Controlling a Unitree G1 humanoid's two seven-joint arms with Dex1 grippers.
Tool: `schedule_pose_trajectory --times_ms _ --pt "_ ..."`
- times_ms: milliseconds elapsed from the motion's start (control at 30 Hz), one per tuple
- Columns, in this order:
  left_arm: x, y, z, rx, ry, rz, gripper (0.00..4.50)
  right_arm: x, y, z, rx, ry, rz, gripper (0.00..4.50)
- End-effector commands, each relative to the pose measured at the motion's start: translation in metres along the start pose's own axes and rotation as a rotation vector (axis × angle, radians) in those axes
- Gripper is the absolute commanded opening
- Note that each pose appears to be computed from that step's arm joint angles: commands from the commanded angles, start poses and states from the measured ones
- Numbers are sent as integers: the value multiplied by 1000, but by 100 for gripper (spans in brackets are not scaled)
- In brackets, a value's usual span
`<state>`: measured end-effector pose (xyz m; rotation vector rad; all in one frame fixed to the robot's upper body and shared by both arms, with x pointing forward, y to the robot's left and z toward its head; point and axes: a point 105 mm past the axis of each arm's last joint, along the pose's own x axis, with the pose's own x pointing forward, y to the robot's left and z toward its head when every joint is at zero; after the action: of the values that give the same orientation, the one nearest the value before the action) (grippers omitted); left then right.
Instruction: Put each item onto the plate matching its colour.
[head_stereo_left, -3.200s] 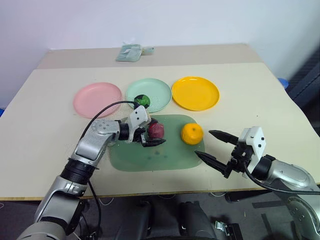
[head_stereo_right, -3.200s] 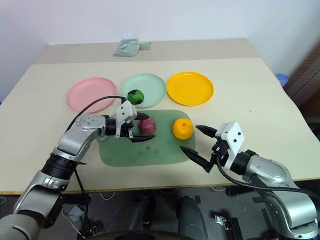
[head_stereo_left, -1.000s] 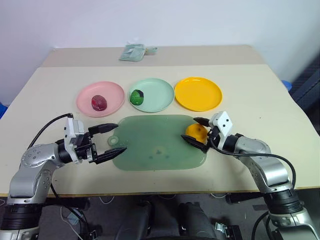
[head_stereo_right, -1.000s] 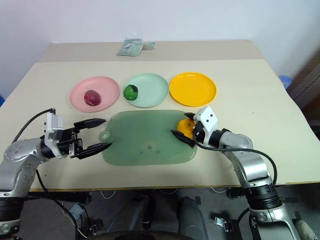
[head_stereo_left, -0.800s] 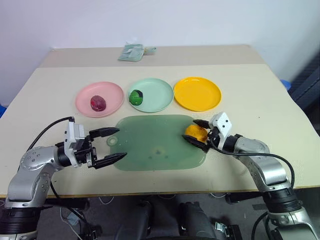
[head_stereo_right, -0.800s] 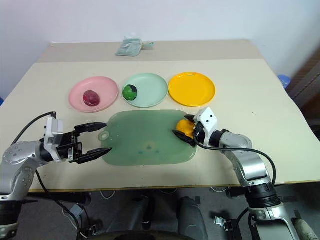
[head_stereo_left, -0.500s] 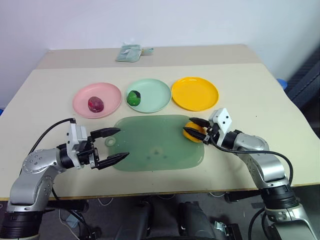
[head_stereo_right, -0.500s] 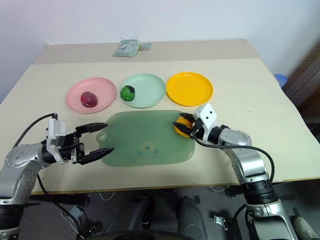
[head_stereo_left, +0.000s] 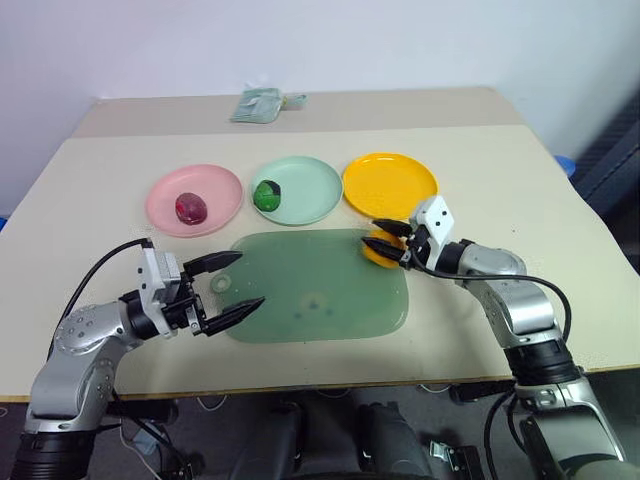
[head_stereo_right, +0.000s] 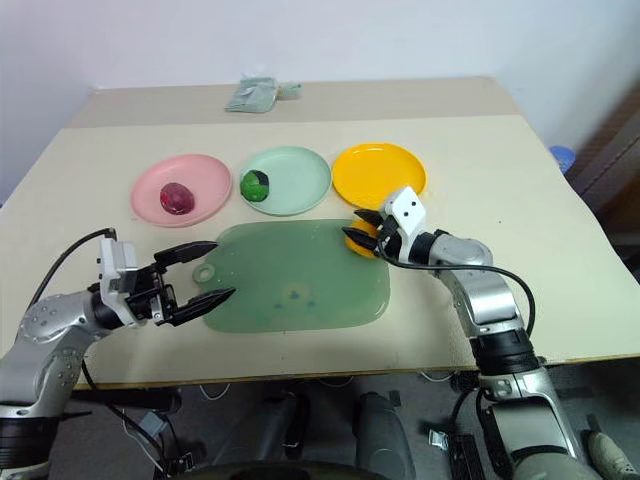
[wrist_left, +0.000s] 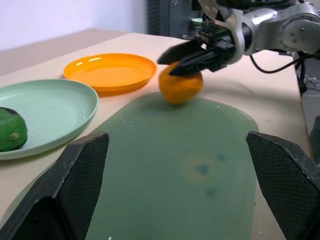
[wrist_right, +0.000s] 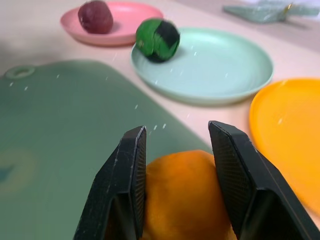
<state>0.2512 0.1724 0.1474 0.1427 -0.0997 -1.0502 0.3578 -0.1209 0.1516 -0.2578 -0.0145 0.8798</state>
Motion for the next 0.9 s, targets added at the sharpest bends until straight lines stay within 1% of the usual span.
schedule_pose_trajectory --times_ms 33,67,200,267,367,500,567,700,833,900 --pt "4 -2 7 38 -18 -2 450 9 -28 47 -100 -132 -80 175" --pt "4 -2 7 38 -19 0 450 11 -32 50 -108 -142 -90 175" --pt "6 0 7 39 -24 19 450 30 -69 64 -144 -172 -210 175" --pt "6 3 8 43 -27 46 450 41 -83 63 -142 -162 -259 175" --pt "6 7 6 52 -9 89 450 53 -93 57 -135 -138 -315 175" --pt "5 5 6 65 3 119 450 63 -96 44 -104 -98 -357 175" --pt "3 6 8 70 -3 148 450 67 -94 45 -107 -101 -352 175" --pt "-3 7 6 65 6 215 450 66 -91 64 -118 -193 -317 175" --pt "-4 5 3 60 20 223 450 61 -89 71 -123 -247 -285 175" --pt "-6 6 -2 65 40 236 450 49 -73 71 -138 -310 -179 175"
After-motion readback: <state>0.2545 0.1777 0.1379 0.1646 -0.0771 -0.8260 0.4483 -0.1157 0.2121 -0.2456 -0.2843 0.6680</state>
